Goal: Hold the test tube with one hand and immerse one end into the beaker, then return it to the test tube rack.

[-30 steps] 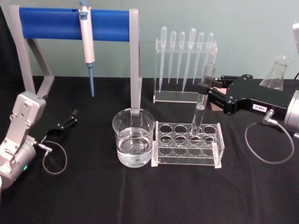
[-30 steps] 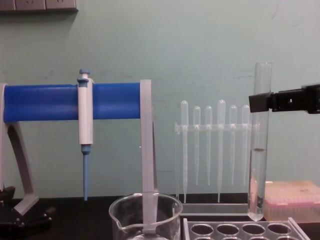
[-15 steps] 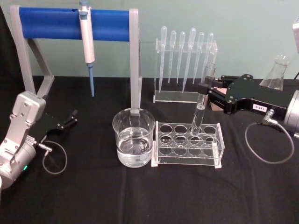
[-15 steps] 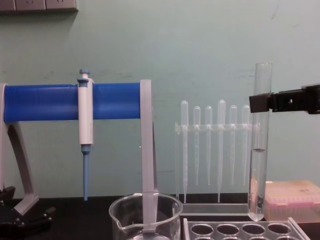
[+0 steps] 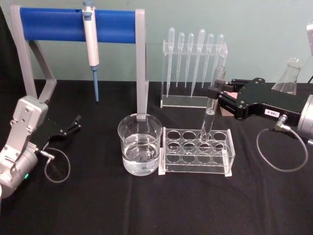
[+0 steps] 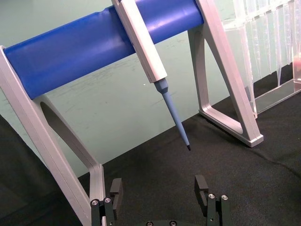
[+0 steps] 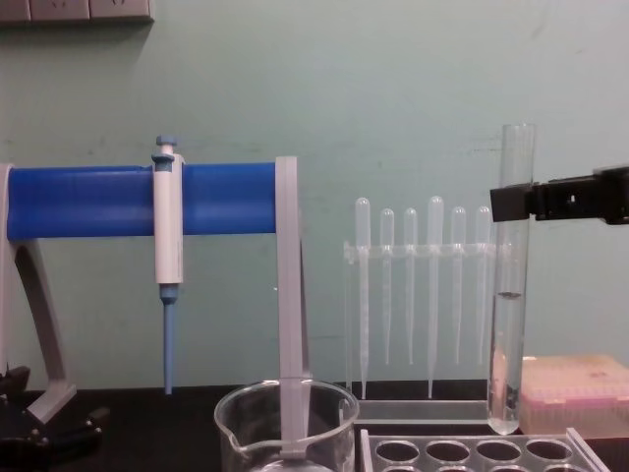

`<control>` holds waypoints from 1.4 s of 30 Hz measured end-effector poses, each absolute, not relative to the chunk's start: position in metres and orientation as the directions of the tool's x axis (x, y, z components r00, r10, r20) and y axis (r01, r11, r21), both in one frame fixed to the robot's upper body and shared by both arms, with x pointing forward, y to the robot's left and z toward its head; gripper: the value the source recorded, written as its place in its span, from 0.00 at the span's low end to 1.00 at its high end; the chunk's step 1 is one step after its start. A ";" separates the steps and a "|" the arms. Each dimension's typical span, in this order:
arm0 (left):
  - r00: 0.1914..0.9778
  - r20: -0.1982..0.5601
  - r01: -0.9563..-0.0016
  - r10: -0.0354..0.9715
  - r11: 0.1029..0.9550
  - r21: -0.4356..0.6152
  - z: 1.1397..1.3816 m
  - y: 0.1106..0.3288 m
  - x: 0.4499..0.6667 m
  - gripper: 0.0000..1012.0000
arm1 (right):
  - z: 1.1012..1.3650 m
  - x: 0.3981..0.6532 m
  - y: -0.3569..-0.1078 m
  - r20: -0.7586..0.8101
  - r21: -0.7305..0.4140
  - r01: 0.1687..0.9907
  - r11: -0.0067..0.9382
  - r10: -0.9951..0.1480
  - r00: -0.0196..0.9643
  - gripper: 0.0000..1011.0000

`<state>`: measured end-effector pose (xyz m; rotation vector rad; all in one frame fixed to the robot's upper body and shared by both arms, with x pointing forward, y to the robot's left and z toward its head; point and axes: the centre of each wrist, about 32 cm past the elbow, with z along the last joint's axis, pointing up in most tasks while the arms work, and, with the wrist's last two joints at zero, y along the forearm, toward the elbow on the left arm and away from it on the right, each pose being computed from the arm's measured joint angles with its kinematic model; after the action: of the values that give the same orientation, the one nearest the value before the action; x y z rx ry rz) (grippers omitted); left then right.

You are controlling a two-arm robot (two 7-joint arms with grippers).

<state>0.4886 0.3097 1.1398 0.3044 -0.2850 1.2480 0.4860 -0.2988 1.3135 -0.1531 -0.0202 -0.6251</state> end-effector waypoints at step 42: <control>0.292 0.374 -0.955 0.880 0.287 0.070 1.140 0.310 0.489 0.99 | 1.314 0.486 -0.299 0.065 -0.137 0.584 0.800 -0.581 0.811 0.22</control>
<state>0.4886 0.3097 1.1398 0.3045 -0.2850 1.2480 0.4860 -0.2988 1.3135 -0.1531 -0.0203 -0.6250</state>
